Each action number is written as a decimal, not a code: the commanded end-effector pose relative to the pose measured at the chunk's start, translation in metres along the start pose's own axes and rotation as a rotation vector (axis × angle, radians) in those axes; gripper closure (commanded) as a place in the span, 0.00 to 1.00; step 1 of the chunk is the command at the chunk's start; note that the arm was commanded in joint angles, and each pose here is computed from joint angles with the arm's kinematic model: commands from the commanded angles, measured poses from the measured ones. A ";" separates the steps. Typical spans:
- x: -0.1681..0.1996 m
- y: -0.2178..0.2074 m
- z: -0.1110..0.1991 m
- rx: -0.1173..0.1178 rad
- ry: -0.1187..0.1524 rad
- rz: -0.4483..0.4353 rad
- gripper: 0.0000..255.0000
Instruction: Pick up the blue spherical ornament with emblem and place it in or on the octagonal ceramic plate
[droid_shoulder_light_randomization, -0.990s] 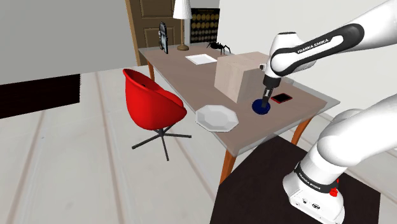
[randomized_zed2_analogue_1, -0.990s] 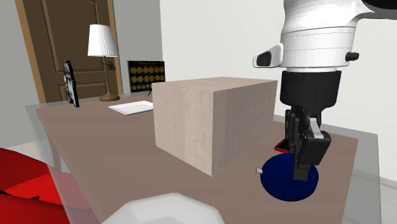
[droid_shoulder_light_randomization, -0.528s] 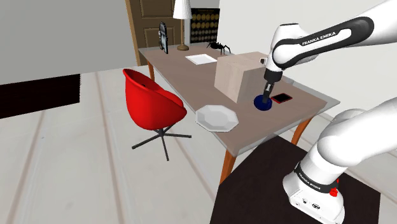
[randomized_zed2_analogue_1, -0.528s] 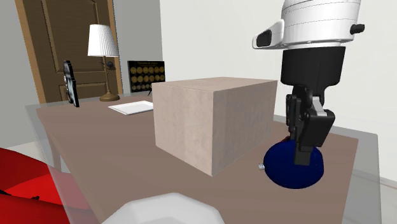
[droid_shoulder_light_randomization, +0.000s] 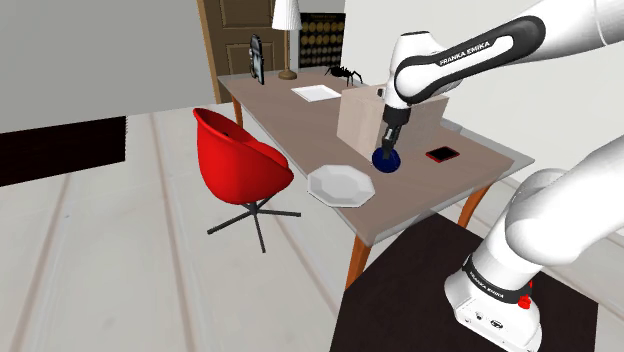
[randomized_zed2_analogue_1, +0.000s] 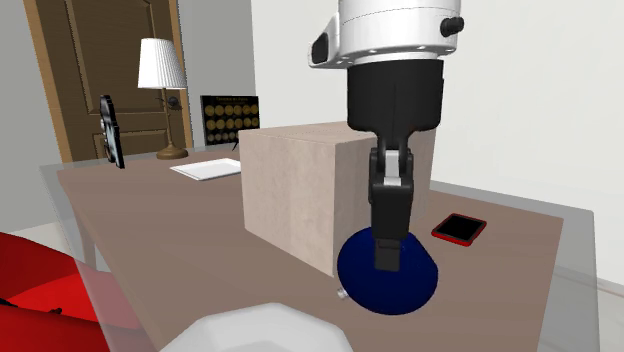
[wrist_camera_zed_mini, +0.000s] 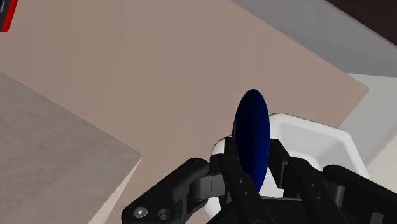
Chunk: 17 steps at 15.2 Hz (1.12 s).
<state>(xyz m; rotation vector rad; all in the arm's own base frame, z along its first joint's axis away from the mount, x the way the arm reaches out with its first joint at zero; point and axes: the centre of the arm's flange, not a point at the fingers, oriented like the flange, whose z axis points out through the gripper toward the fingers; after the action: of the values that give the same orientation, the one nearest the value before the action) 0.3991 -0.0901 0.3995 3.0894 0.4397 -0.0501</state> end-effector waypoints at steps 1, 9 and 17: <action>0.021 -0.016 -0.002 0.001 0.000 0.001 1.00; 0.100 -0.067 -0.005 0.001 0.000 0.001 1.00; 0.101 -0.068 0.037 0.001 0.000 0.001 1.00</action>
<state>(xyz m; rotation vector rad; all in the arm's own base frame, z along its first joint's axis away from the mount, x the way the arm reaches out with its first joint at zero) 0.4758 0.0018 0.3634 3.0904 0.4384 -0.0508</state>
